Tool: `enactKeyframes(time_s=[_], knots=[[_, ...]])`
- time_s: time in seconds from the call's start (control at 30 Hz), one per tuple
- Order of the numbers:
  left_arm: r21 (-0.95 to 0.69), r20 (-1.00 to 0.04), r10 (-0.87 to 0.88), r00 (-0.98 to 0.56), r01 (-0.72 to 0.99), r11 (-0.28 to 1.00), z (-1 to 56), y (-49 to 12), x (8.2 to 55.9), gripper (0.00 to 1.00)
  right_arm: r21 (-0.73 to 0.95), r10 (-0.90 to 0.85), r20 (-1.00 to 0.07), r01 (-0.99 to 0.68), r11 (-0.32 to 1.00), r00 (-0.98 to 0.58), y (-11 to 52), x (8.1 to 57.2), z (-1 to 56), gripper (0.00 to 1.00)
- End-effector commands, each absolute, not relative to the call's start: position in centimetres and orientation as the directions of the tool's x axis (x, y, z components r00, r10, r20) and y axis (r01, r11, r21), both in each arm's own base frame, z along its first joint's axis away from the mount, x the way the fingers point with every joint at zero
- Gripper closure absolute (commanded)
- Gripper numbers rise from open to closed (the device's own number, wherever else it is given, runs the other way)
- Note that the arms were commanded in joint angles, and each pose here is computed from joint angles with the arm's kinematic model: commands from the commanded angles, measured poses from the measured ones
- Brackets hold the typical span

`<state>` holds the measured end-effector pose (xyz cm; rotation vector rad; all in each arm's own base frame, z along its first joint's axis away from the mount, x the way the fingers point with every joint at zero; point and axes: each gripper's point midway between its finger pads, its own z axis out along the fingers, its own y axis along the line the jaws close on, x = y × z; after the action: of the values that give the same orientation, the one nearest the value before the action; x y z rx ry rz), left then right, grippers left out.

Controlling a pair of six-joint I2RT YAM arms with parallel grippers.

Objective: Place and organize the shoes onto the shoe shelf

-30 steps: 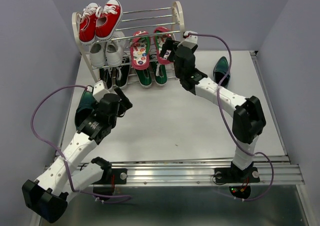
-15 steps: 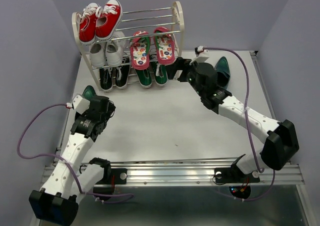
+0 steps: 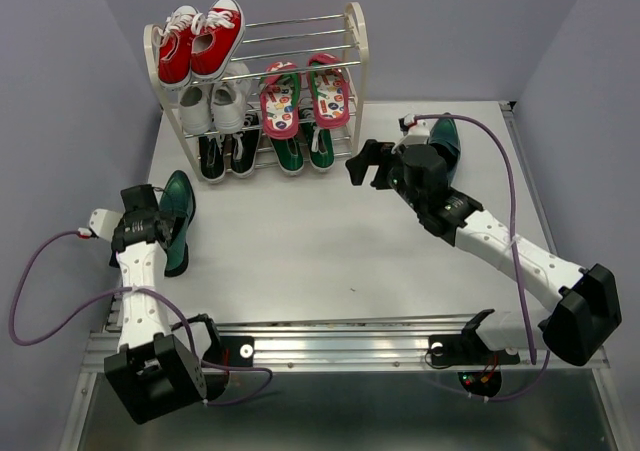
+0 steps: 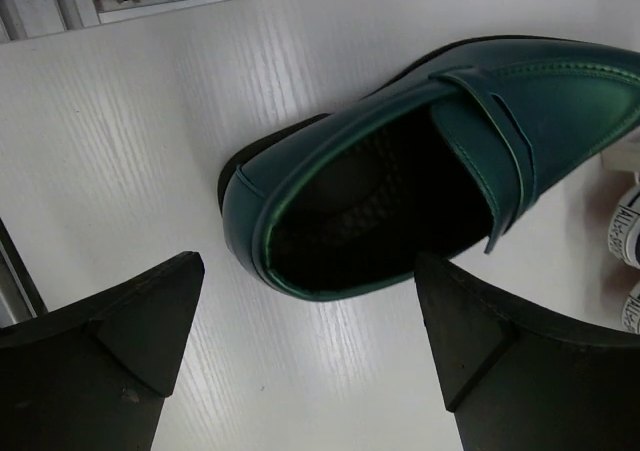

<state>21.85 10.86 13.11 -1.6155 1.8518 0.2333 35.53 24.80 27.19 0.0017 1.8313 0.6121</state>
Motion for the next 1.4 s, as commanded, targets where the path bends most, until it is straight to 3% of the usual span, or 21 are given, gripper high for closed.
enactKeyframes(time_s=[0.0, 0.23, 0.47, 0.57, 0.6, 1.0, 1.17, 1.37], knots=[[-0.257, -0.587, -0.809, -0.019, -0.944, 0.209, 13.3, 12.5, 22.1, 0.01, 0.370, 0.292, -0.909, -0.252, 0.894, -0.299, 22.9, 35.5, 28.2, 0.00], [-0.198, -0.576, -0.817, -0.018, -0.967, 0.161, 10.2, 13.2, 22.1, 0.05, 0.333, 0.272, -0.919, -0.193, 0.923, -0.286, 21.7, 35.9, 27.4, 0.00], [-0.165, -0.545, -0.836, -0.060, -0.970, 0.177, 7.5, 12.6, 21.9, 0.38, 0.325, 0.280, -0.924, -0.148, 0.934, -0.259, 20.7, 36.1, 27.7, 0.00], [-0.159, -0.543, -0.836, -0.079, -0.968, 0.195, 7.1, 12.5, 21.9, 0.81, 0.322, 0.284, -0.926, -0.131, 0.937, -0.249, 20.1, 35.9, 28.0, 0.00], [-0.164, -0.540, -0.837, -0.083, -0.966, 0.201, 7.2, 12.4, 21.9, 1.00, 0.313, 0.275, -0.926, -0.119, 0.942, -0.260, 19.8, 35.7, 27.4, 0.00], [-0.513, -0.555, -0.829, -0.074, -0.754, 0.411, 17.8, 7.2, 21.4, 1.00, 0.327, 0.290, -0.917, -0.101, 0.940, -0.272, 18.3, 33.8, 27.2, 0.00], [-0.577, -0.524, -0.832, -0.184, -0.642, 0.505, 20.3, 3.9, 21.1, 1.00, 0.321, 0.288, -0.920, -0.088, 0.943, -0.267, 17.9, 33.7, 27.3, 0.00], [-0.649, -0.563, -0.815, -0.138, -0.537, 0.539, 25.7, 2.9, 21.0, 1.00, 0.319, 0.265, -0.920, -0.163, 0.934, -0.288, 19.4, 33.8, 27.7, 0.00]])
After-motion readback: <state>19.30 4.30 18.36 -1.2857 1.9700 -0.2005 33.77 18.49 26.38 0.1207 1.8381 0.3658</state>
